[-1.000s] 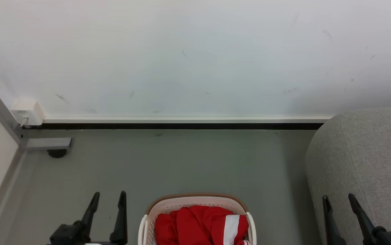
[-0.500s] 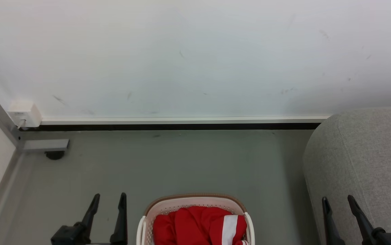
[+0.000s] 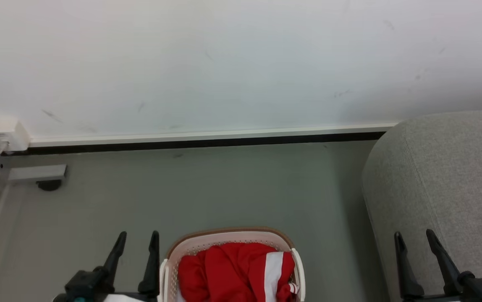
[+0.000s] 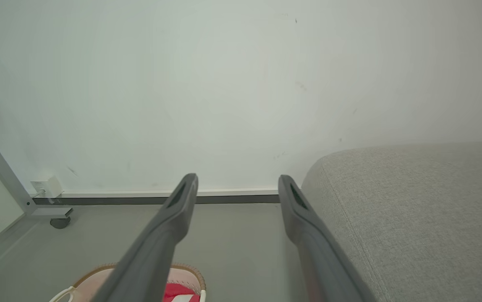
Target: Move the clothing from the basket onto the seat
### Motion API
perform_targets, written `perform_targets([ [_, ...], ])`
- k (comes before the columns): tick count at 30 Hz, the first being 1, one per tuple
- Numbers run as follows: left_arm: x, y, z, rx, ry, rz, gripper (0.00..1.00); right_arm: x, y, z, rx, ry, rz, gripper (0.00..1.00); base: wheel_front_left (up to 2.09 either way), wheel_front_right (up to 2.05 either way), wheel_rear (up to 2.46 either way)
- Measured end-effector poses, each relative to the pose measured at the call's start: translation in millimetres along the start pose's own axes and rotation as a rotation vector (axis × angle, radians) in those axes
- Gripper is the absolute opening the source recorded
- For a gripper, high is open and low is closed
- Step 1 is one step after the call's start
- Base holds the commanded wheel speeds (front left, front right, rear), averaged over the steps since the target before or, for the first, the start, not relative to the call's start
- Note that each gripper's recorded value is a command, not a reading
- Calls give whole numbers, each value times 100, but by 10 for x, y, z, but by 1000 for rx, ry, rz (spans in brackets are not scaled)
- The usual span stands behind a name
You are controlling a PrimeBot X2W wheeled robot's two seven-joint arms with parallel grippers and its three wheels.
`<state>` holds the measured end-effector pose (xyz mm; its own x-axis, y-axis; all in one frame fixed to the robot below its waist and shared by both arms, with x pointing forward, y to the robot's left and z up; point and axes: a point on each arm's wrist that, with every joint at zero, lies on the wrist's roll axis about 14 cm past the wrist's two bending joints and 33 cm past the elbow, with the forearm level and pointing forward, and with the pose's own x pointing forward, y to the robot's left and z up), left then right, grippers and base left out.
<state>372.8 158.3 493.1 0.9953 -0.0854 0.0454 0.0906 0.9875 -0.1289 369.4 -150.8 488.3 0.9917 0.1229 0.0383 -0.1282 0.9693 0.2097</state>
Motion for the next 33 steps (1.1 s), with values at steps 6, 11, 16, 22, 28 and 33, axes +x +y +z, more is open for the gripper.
perform_targets([
  [6,303,-307,-194,-1,50,-118,100,119,-153,-7,5,-2,-41,100,0,0,0],
  [11,537,-572,-522,10,136,-217,100,252,-244,-50,9,3,-61,100,0,0,0],
  [16,721,-807,-990,46,257,-329,100,436,-329,-111,8,6,-73,100,0,0,0],
  [22,774,-932,-1551,78,407,-423,100,630,-384,-203,8,12,-74,100,0,0,0],
  [28,635,-919,-2287,123,624,-492,100,797,-453,-356,3,30,-77,100,0,0,0],
  [33,488,-851,-2766,178,777,-546,100,869,-530,-512,-4,56,-88,100,0,0,0],
])
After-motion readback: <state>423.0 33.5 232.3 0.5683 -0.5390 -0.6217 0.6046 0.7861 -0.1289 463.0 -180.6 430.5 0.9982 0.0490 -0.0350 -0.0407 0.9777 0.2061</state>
